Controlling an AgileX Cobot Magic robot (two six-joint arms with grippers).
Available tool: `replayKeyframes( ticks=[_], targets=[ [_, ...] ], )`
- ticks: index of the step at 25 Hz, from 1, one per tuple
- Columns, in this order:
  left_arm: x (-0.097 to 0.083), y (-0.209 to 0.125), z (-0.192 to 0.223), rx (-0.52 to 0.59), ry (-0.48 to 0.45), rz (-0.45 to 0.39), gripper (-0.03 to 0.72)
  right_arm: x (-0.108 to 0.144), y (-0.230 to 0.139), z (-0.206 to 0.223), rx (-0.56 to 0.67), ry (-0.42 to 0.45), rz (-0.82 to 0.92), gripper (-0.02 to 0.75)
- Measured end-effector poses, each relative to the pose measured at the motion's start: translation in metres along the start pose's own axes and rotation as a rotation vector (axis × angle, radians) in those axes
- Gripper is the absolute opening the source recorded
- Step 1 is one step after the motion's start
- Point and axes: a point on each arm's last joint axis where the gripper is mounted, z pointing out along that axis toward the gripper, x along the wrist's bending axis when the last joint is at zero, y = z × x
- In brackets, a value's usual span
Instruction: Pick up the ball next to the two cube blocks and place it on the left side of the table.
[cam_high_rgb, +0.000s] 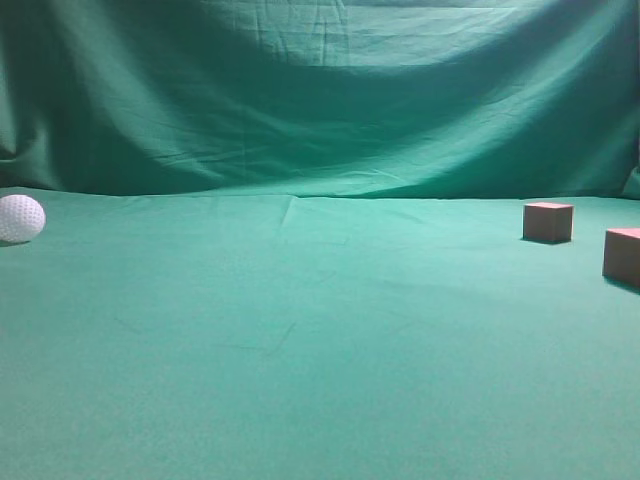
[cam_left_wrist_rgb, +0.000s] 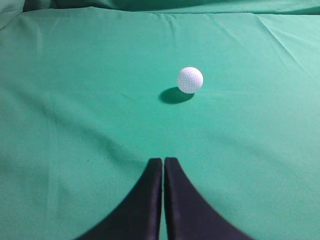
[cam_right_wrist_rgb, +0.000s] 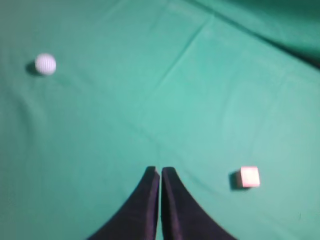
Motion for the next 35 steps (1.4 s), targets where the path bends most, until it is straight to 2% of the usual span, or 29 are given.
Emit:
replayKeyframes(
  ticks=[4, 6, 8, 10, 11, 19, 26, 31, 35],
  targets=[
    [0.000, 0.000, 0.000, 0.000, 0.000, 0.000, 0.000, 0.005, -0.046, -0.005, -0.018, 0.014, 0.016, 0.000],
    [0.000, 0.000, 0.000, 0.000, 0.000, 0.000, 0.000, 0.007, -0.068, -0.011, -0.085, 0.019, 0.043, 0.000],
    [0.000, 0.000, 0.000, 0.000, 0.000, 0.000, 0.000, 0.009, -0.093, -0.011, -0.091, 0.020, 0.083, 0.000],
    [0.000, 0.000, 0.000, 0.000, 0.000, 0.000, 0.000, 0.009, -0.103, -0.014, -0.102, 0.015, 0.094, 0.000],
    [0.000, 0.000, 0.000, 0.000, 0.000, 0.000, 0.000, 0.011, -0.123, -0.011, -0.101, 0.015, 0.107, 0.000],
    [0.000, 0.000, 0.000, 0.000, 0.000, 0.000, 0.000, 0.014, -0.192, 0.006, -0.231, -0.011, 0.102, 0.000],
    [0.000, 0.000, 0.000, 0.000, 0.000, 0.000, 0.000, 0.004, -0.251, 0.008, -0.435, -0.147, 0.123, 0.000],
    [0.000, 0.000, 0.000, 0.000, 0.000, 0.000, 0.000, -0.008, -0.294, 0.018, -0.461, -0.313, 0.268, 0.000],
    [0.000, 0.000, 0.000, 0.000, 0.000, 0.000, 0.000, -0.007, -0.323, 0.022, -0.505, -0.408, 0.326, 0.000]
  ],
)
